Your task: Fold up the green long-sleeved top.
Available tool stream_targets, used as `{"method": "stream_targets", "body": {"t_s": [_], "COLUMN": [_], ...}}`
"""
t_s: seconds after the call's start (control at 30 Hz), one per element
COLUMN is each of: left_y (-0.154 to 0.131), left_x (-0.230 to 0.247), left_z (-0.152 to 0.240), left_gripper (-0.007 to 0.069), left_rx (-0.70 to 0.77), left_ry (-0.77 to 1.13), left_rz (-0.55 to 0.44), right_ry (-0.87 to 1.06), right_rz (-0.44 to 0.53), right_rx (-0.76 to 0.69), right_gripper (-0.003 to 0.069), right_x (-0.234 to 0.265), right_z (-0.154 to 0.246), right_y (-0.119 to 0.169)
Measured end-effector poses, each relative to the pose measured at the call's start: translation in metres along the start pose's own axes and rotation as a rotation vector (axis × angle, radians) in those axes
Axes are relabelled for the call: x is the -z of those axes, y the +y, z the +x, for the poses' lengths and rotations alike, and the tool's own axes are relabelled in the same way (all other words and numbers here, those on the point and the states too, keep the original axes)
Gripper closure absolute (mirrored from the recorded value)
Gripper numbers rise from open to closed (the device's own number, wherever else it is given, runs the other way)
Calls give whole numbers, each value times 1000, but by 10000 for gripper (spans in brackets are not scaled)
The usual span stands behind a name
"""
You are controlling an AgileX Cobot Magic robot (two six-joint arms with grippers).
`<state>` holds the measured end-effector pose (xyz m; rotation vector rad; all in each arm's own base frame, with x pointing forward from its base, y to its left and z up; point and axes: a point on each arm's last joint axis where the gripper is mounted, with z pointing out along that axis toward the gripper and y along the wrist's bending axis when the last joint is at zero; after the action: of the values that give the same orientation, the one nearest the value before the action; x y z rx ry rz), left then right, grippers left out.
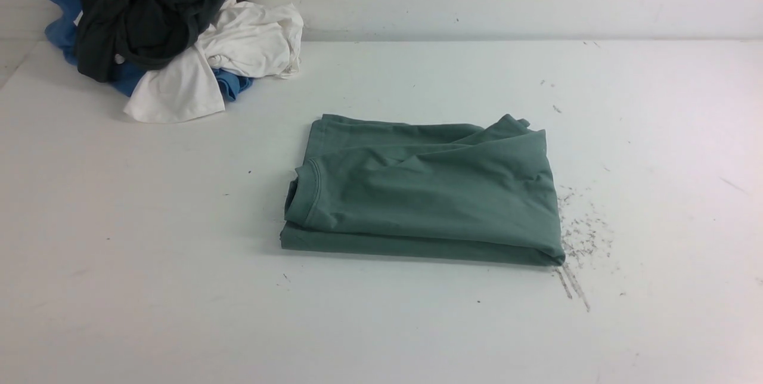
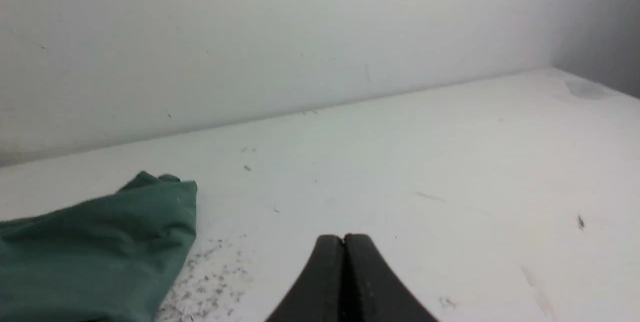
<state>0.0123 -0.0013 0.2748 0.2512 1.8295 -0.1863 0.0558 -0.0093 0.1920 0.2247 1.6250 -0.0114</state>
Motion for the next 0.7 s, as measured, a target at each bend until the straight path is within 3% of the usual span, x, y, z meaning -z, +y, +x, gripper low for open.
{"method": "stream_targets", "body": {"t_s": [0.23,0.7], "left_y": [0,0], "left_x": [0,0], "left_z": [0,0], "left_gripper": [632,632], "left_rx": [0,0], "left_ry": [0,0], "left_rz": [0,0], "right_ry": [111,118], "right_rz": [-68,-76], "right_rx": [74,83], "right_gripper": [673,673], "right_x": [1,1], "right_z": [10,10], "right_y": [3,3]}}
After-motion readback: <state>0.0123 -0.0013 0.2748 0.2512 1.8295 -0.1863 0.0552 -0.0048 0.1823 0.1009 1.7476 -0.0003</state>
